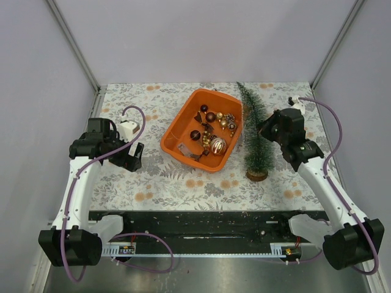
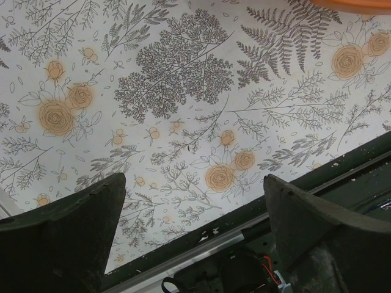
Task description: Decorate the small christmas tree
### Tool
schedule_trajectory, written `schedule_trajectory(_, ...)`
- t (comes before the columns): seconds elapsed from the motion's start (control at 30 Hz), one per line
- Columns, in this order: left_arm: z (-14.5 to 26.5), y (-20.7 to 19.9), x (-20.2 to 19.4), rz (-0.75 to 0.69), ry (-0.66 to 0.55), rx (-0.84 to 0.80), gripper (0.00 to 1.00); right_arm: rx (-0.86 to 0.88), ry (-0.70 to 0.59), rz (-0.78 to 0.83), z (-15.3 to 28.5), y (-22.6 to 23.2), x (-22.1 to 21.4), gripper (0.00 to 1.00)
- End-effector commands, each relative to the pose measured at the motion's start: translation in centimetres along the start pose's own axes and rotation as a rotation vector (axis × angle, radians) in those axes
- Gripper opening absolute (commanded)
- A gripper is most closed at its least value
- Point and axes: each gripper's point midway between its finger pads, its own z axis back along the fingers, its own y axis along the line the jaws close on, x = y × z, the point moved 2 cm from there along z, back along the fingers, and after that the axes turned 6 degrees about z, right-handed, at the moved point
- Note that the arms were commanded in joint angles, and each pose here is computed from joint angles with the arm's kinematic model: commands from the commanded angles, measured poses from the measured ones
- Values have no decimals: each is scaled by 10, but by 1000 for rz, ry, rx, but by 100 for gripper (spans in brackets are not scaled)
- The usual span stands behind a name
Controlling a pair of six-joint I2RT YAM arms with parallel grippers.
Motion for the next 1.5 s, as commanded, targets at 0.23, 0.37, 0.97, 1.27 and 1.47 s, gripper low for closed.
schedule_trajectory(0.23,5,-4,17,7,-74,-19,99,355,-315,-37,31,65,42,0)
schedule_trajectory(0.37,7,-3,16,-3,-77,-8,99,368,-308,7,32,70,32,0)
schedule_trajectory(0.97,0,-3,25,42,-92,-5,99,378,-362,53,73,18,-28,0)
schedule_trajectory(1.27,-18,-29,81,-4,-113,-62,99,372,-272,96,83,2,-55,0)
schedule_trajectory(1.47,-44,-38,110,-5,-114,-24,99,382,-241,98,94,-6,-68,7)
